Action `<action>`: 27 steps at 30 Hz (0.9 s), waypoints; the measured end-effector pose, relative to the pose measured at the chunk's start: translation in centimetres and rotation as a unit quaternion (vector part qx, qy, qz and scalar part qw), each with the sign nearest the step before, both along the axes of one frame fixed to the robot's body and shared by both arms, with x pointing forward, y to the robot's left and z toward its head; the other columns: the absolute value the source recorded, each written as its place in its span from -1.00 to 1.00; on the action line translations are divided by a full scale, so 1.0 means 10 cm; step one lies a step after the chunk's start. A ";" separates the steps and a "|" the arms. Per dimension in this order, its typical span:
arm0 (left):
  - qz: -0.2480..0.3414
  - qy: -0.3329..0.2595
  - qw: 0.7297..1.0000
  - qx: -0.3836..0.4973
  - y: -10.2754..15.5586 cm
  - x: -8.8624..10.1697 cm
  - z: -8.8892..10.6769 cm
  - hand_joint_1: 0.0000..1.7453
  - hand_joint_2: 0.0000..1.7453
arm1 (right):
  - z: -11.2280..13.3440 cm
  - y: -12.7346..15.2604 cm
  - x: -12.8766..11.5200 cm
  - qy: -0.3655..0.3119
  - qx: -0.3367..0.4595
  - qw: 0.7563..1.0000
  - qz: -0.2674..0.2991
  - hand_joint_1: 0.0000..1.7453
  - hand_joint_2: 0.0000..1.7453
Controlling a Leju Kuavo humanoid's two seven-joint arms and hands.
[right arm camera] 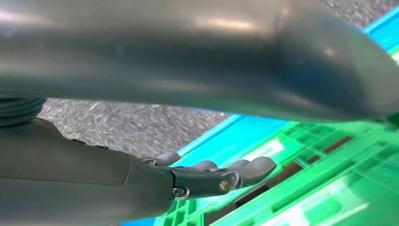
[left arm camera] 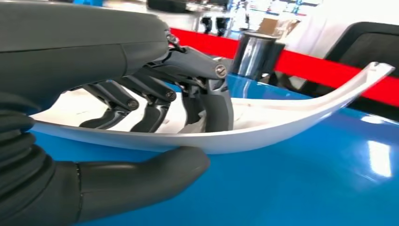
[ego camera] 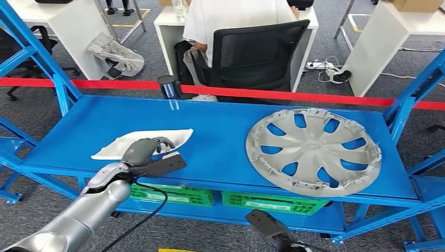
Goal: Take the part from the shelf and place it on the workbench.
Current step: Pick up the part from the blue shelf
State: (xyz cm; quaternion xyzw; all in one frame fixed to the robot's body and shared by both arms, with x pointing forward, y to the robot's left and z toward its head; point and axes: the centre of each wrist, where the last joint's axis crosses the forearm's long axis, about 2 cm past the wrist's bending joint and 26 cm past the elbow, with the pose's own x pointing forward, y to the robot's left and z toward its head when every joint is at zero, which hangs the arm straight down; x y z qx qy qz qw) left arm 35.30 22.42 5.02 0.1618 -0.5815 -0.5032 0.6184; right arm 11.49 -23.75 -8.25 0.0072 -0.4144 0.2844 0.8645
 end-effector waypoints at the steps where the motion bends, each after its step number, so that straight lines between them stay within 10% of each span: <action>1: -0.001 -0.001 1.000 -0.012 0.00 0.01 0.02 1.00 1.00 | 0.00 0.00 0.00 0.001 0.000 1.000 0.000 -1.00 -1.00; 27: -0.008 -0.074 0.982 -0.175 -0.06 0.06 0.25 1.00 1.00 | 0.00 0.02 -0.02 0.001 0.009 1.000 0.016 -1.00 -1.00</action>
